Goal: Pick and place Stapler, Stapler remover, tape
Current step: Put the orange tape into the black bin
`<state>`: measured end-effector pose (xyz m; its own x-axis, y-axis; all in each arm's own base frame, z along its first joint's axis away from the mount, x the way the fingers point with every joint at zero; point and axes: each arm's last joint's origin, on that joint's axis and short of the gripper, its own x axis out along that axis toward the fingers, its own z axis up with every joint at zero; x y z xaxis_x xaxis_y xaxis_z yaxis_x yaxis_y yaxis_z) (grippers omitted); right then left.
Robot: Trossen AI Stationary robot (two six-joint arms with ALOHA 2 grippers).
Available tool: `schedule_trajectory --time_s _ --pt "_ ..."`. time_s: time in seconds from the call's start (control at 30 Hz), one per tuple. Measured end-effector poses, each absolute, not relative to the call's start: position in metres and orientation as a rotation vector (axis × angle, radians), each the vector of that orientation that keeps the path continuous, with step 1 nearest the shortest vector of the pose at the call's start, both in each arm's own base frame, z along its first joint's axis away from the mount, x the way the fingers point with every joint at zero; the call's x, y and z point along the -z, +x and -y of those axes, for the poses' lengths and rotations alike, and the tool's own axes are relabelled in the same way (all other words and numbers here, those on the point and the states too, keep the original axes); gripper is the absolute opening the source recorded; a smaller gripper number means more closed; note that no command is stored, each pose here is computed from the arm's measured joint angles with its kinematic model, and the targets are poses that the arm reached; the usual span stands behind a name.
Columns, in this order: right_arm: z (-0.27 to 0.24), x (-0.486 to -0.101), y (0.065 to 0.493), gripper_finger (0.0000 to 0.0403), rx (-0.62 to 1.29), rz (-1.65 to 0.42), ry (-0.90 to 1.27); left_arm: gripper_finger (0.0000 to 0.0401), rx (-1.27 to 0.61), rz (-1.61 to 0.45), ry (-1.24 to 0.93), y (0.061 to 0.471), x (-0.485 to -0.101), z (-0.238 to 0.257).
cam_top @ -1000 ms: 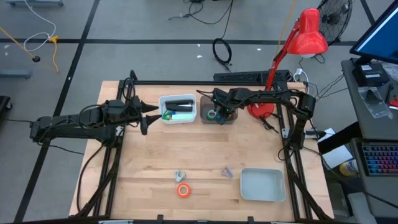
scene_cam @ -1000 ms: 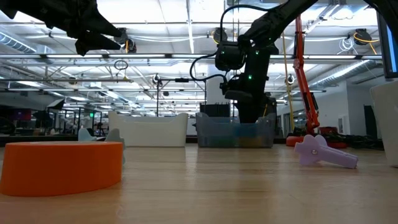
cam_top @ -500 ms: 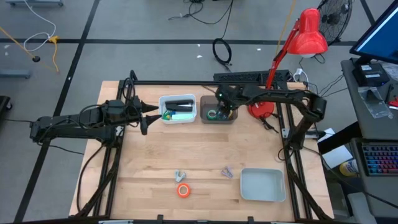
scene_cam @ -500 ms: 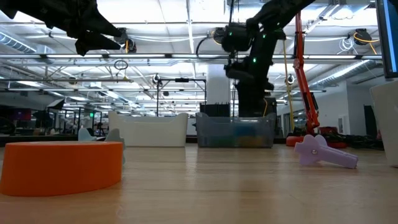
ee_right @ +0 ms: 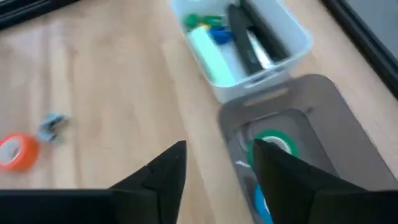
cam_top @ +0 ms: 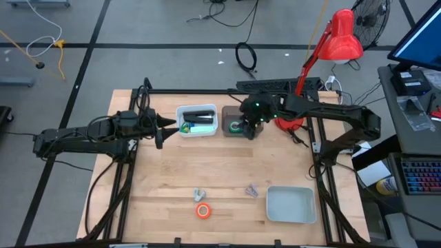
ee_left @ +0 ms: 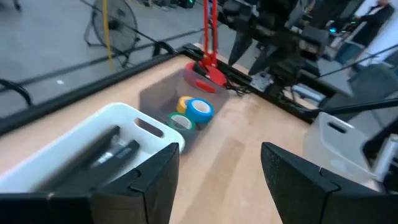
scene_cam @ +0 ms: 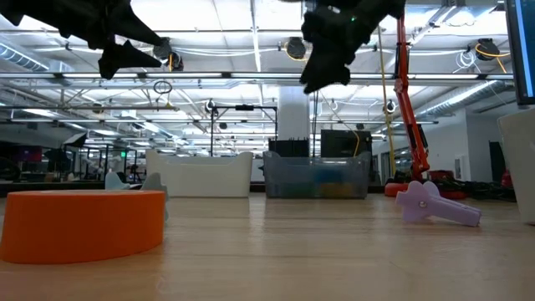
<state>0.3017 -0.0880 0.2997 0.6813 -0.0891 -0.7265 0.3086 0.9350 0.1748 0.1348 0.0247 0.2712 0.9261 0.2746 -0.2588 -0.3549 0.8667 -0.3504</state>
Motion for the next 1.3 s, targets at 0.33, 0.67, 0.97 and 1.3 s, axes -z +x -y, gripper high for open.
schedule_trajectory --time_s 0.33,0.67,0.97,1.3 --pt "0.067 -0.332 0.265 0.0066 0.137 -0.692 0.246 0.0228 -0.254 -0.21 -0.49 0.136 -0.271 -0.017" --pt "0.047 -0.297 0.203 0.0016 0.237 -0.433 0.35 0.0228 -0.197 -0.156 -0.586 0.142 -0.276 -0.01" --pt "0.035 -0.266 0.157 0.0003 0.221 -0.219 0.417 0.0227 -0.116 -0.126 -0.605 0.162 -0.284 0.0" --pt "0.028 -0.269 0.126 0.0006 0.195 -0.069 0.422 0.0227 -0.004 -0.217 -0.6 0.186 -0.31 0.027"
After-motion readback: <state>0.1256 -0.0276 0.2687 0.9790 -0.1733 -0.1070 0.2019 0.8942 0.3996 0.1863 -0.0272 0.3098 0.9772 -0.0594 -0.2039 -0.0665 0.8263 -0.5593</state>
